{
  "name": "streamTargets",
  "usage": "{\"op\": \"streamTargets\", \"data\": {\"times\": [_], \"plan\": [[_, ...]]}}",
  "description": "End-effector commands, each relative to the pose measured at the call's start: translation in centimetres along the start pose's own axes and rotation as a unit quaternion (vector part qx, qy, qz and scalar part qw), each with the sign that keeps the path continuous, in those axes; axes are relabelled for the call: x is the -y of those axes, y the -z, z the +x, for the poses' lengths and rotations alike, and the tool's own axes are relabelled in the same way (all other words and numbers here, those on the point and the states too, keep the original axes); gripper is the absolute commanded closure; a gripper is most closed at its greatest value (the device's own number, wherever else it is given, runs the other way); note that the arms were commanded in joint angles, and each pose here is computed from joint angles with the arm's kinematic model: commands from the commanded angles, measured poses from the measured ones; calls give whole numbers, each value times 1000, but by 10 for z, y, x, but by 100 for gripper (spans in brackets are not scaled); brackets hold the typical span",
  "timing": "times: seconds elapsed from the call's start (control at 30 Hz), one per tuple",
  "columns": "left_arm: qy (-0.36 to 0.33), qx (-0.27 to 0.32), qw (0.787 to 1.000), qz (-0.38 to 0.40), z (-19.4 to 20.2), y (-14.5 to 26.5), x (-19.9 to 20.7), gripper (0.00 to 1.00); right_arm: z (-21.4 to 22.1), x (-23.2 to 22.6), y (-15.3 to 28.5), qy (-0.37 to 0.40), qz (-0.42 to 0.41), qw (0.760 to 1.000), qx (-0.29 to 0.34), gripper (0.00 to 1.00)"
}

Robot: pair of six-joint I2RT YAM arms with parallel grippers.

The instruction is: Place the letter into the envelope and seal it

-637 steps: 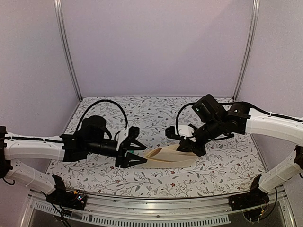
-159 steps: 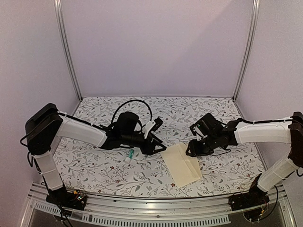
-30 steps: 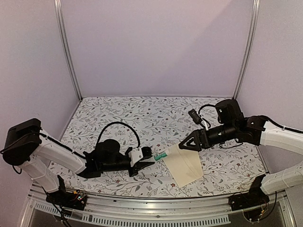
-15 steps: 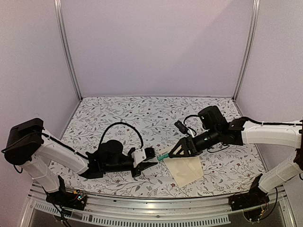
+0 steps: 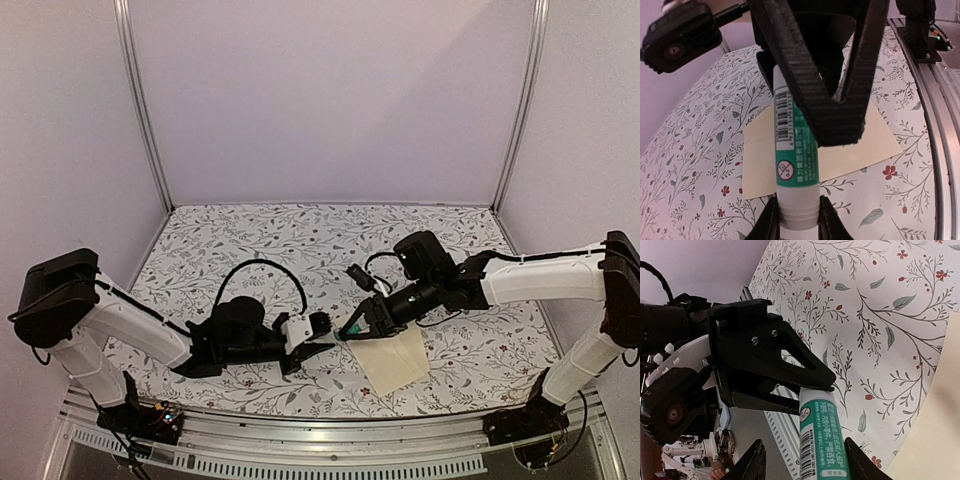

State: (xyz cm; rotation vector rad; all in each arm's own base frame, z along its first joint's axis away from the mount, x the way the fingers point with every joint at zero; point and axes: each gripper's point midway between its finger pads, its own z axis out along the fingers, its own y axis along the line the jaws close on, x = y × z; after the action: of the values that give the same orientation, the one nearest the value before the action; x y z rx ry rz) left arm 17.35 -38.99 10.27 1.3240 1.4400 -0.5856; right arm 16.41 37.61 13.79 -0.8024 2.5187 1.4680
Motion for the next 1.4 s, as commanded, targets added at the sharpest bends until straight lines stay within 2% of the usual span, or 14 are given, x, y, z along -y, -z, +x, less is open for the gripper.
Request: {"op": "streamTargets", "data": {"times": [0.0, 0.2, 0.33, 0.53, 0.7, 0.83, 1.0, 1.1, 1.37], "plan": [[-2, 26, 1000, -4, -17, -4, 0, 100, -12, -10, -5, 14, -15, 1000, 10, 43], [-2, 27, 1000, -3, -18, -2, 0, 100, -10, -5, -10, 12, -10, 1000, 6, 58], [-3, 28, 1000, -2, -18, -2, 1, 100, -11, -3, -10, 13, -4, 1000, 9, 59], [-3, 28, 1000, -1, -18, -1, 1, 100, -14, 0, -8, 14, 12, 1000, 15, 54], [-3, 29, 1000, 0, -19, -1, 2, 100, -14, 4, -8, 13, 21, 1000, 18, 56], [-3, 30, 1000, 0, -19, -1, 2, 100, -13, 5, -7, 15, 24, 999, 18, 64], [-4, 31, 1000, -1, -20, 0, 2, 100, -10, 6, -8, 14, 23, 1000, 12, 84], [-4, 30, 1000, -1, -19, 0, 2, 100, -8, 7, -7, 15, 24, 1000, 12, 90], [-4, 26, 1000, -13, -11, 8, -1, 100, 0, 7, 8, 19, 34, 999, 27, 98]]}}
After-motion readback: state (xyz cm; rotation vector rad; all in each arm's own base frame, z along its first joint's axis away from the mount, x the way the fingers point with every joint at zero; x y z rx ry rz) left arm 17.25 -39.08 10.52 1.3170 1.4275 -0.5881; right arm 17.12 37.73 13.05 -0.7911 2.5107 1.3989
